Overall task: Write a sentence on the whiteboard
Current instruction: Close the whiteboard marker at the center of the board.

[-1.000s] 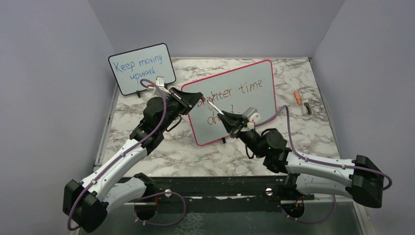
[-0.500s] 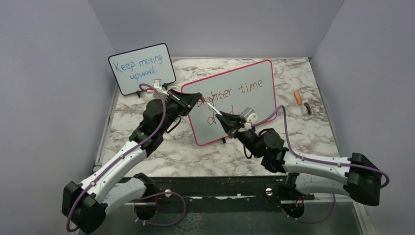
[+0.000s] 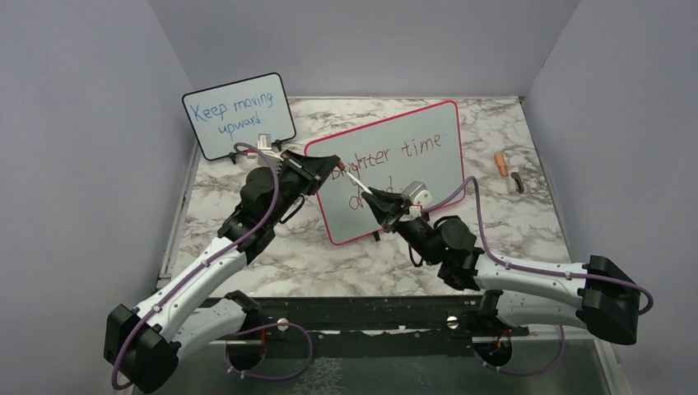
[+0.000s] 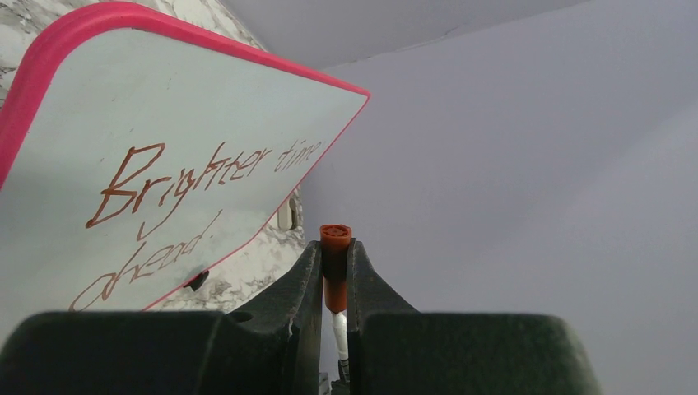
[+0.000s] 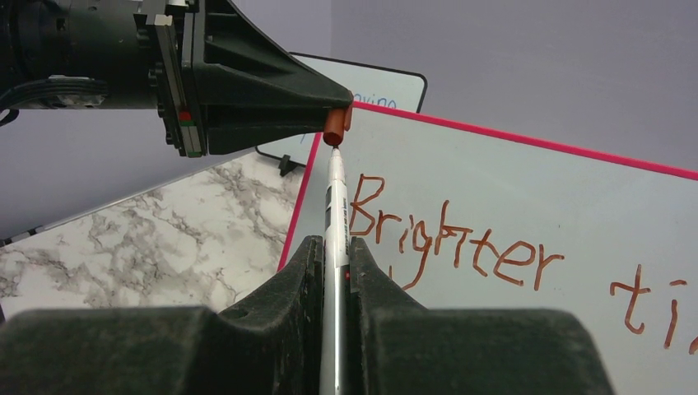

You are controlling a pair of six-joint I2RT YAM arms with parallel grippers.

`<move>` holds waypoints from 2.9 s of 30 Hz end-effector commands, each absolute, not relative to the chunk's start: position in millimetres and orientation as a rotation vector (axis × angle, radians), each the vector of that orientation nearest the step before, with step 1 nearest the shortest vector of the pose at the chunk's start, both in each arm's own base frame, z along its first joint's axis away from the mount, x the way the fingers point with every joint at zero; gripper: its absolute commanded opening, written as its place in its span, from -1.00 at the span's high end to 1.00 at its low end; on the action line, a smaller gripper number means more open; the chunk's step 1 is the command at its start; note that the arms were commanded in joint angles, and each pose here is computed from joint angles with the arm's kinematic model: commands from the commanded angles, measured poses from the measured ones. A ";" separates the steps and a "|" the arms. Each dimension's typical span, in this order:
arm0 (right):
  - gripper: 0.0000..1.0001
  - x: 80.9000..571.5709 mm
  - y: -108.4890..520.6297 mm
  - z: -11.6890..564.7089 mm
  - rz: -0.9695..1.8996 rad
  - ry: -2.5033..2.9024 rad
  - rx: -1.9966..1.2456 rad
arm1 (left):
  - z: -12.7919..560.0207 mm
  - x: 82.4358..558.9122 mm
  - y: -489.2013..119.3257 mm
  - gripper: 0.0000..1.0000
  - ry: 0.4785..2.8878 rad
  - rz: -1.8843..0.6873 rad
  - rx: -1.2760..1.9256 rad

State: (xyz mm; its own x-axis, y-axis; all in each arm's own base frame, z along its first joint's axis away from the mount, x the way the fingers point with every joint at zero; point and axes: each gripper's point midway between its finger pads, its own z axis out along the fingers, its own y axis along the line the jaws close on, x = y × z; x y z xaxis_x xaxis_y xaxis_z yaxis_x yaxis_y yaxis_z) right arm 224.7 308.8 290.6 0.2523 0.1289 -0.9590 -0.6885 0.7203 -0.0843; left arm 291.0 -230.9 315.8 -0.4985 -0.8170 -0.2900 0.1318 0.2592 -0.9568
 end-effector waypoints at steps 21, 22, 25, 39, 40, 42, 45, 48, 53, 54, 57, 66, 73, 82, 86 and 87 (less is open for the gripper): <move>0.98 227.6 311.2 309.5 0.631 1.151 -0.475 | 322.7 288.3 -234.4 1.00 1.637 -1.423 -0.643; 0.98 228.1 310.3 309.9 0.627 1.152 -0.470 | 323.1 288.2 -234.5 1.00 1.637 -1.424 -0.643; 0.98 230.2 307.1 310.5 0.617 1.151 -0.449 | 323.6 287.5 -235.4 1.00 1.639 -1.429 -0.639; 0.98 237.8 310.7 315.2 0.648 1.123 -0.352 | 326.9 278.7 -249.5 1.00 1.641 -1.493 -0.603; 0.98 238.5 309.9 315.7 0.650 1.117 -0.341 | 325.9 278.2 -250.3 1.00 1.642 -1.496 -0.603; 0.98 239.0 309.5 317.7 0.658 1.103 -0.320 | 324.1 276.6 -251.9 1.00 1.641 -1.507 -0.607; 0.98 241.2 312.1 318.6 0.659 1.096 -0.311 | 321.5 272.8 -256.3 1.00 1.642 -1.523 -0.603; 0.98 243.3 313.5 319.2 0.656 1.084 -0.299 | 319.8 268.0 -264.0 1.00 1.649 -1.540 -0.579; 0.98 247.4 311.6 321.8 0.662 1.069 -0.243 | 315.0 260.3 -274.7 1.00 1.656 -1.557 -0.547; 0.98 246.8 310.9 323.4 0.669 1.061 -0.234 | 315.3 257.9 -276.4 1.00 1.651 -1.562 -0.540; 0.98 245.2 313.0 326.2 0.697 1.053 -0.227 | 312.8 251.3 -282.1 1.00 1.647 -1.563 -0.518; 0.98 242.1 310.5 333.1 0.781 1.043 -0.158 | 298.1 235.3 -292.6 1.00 1.652 -1.579 -0.491; 0.98 244.5 307.9 328.3 0.784 1.071 -0.130 | 296.1 232.4 -290.5 1.00 1.628 -1.553 -0.478; 0.98 256.3 280.0 283.4 0.556 1.286 -0.191 | 286.7 247.0 -242.3 0.36 1.612 -1.195 -0.472; 0.98 257.4 250.5 259.3 0.436 1.402 -0.169 | 281.8 252.5 -217.0 0.03 1.662 -0.968 -0.440; 0.98 258.7 241.8 251.0 0.394 1.441 -0.155 | 280.8 253.4 -211.2 -0.05 1.670 -0.917 -0.429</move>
State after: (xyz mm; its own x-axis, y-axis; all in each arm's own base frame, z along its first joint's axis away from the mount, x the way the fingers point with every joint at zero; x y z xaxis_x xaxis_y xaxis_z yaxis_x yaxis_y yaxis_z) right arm 249.7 277.5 294.2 0.1728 0.3190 -0.9319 -0.5219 0.8320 0.1880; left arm 247.4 -240.6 292.0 -0.3884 -0.7902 -0.4741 0.2393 0.4103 -0.8800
